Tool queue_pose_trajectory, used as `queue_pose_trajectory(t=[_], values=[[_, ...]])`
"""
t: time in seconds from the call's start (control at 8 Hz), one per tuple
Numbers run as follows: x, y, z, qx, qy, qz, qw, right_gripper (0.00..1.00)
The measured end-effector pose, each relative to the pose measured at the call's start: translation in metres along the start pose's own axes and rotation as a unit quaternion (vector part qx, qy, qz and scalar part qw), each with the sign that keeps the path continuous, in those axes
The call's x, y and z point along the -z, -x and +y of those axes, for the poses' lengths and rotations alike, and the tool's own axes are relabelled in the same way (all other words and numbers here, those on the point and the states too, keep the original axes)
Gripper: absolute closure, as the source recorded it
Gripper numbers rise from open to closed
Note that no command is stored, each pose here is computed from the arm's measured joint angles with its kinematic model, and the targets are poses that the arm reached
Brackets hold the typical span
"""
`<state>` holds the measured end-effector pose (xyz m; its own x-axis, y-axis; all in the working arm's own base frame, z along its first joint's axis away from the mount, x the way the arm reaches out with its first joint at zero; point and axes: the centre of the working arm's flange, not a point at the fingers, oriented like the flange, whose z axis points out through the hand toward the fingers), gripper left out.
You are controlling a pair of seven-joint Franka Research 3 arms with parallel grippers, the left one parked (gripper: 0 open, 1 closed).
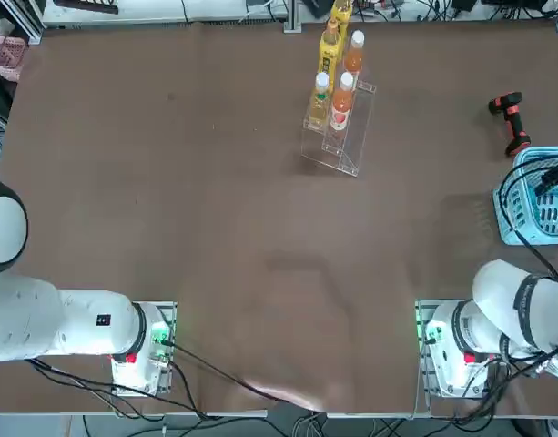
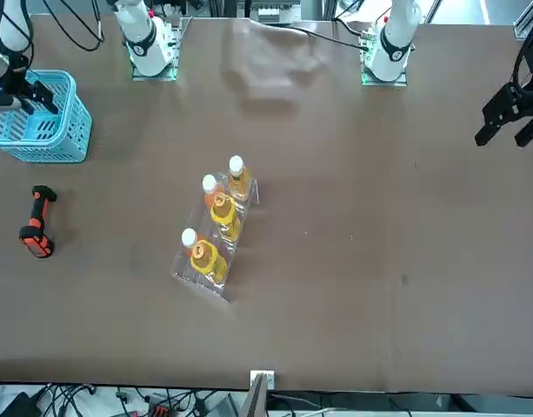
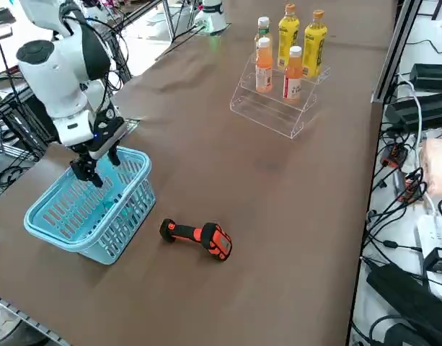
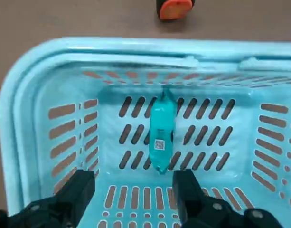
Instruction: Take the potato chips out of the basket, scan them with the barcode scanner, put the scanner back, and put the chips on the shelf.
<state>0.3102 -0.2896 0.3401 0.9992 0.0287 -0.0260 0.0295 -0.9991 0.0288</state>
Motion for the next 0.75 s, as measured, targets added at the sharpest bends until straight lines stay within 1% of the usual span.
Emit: queue_pose_trajectory(t=[0.25,0.75], values=[[-0.007,0.009,0.012,-0.002,0.002,0.002,1.000,0.00],[-0.049,0.016,0.027,0.007,-0.002,-0.003,1.000,0.00]])
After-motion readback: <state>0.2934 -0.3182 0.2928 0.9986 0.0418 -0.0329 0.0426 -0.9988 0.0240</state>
